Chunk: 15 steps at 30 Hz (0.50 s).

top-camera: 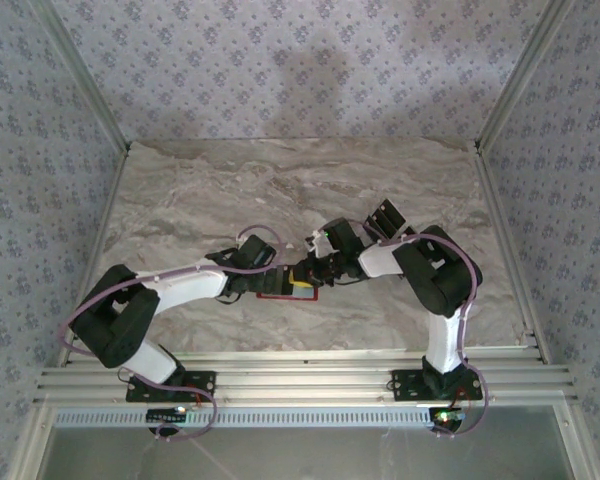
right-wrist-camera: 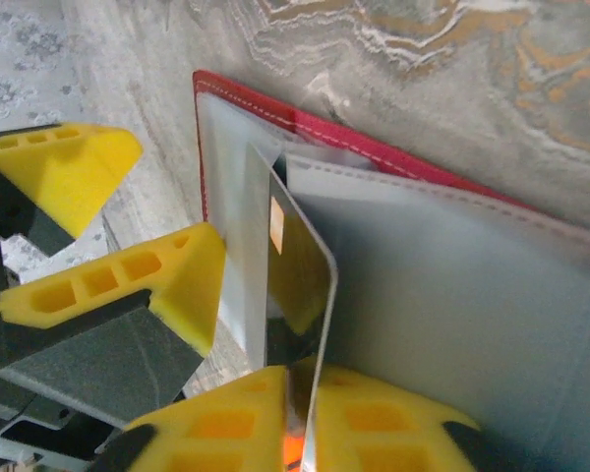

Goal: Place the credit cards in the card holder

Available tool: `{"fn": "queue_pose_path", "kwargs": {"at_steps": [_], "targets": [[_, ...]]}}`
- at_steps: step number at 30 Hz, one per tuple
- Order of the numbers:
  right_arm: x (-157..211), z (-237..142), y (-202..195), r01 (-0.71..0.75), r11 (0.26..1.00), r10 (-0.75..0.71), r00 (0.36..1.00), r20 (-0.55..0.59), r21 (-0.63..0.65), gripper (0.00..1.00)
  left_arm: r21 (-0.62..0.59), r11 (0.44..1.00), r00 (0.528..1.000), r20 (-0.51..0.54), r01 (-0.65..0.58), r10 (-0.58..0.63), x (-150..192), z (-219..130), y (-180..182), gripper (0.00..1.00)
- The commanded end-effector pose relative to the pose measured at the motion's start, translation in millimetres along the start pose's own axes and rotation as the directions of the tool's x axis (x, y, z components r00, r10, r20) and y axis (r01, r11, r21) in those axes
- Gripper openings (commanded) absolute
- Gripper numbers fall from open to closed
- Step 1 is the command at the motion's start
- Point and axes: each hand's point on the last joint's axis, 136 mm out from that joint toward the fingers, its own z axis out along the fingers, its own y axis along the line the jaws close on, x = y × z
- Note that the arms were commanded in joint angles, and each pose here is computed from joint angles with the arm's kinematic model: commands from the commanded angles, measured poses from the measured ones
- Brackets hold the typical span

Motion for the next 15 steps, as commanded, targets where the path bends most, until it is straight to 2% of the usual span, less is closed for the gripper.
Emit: {"fn": "queue_pose_path", "kwargs": {"at_steps": [1, 6, 9, 15], "targets": [[8, -5, -9, -0.014, 0.995, 0.016, 1.0, -0.019, 0.096, 0.26, -0.028, 0.999, 1.0, -0.006, 0.016, -0.016, -1, -14, 9, 0.96], [3, -19, 4, 0.028, 0.99, -0.027, 1.0, -0.006, 0.138, 0.42, -0.015, 0.998, 0.997, 0.029, 0.067, -0.067, -16, -29, 14, 0.97], [0, -28, 10, 0.054, 0.983, -0.055, 0.998, 0.003, 0.176, 0.47, -0.021, 0.996, 0.996, 0.034, 0.083, -0.082, -18, -34, 21, 0.97], [-3, -45, 16, 0.094, 0.954, -0.108, 0.994, 0.033, 0.285, 0.46, -0.029, 0.993, 0.994, 0.021, 0.11, -0.11, -12, -31, 39, 0.97]]}}
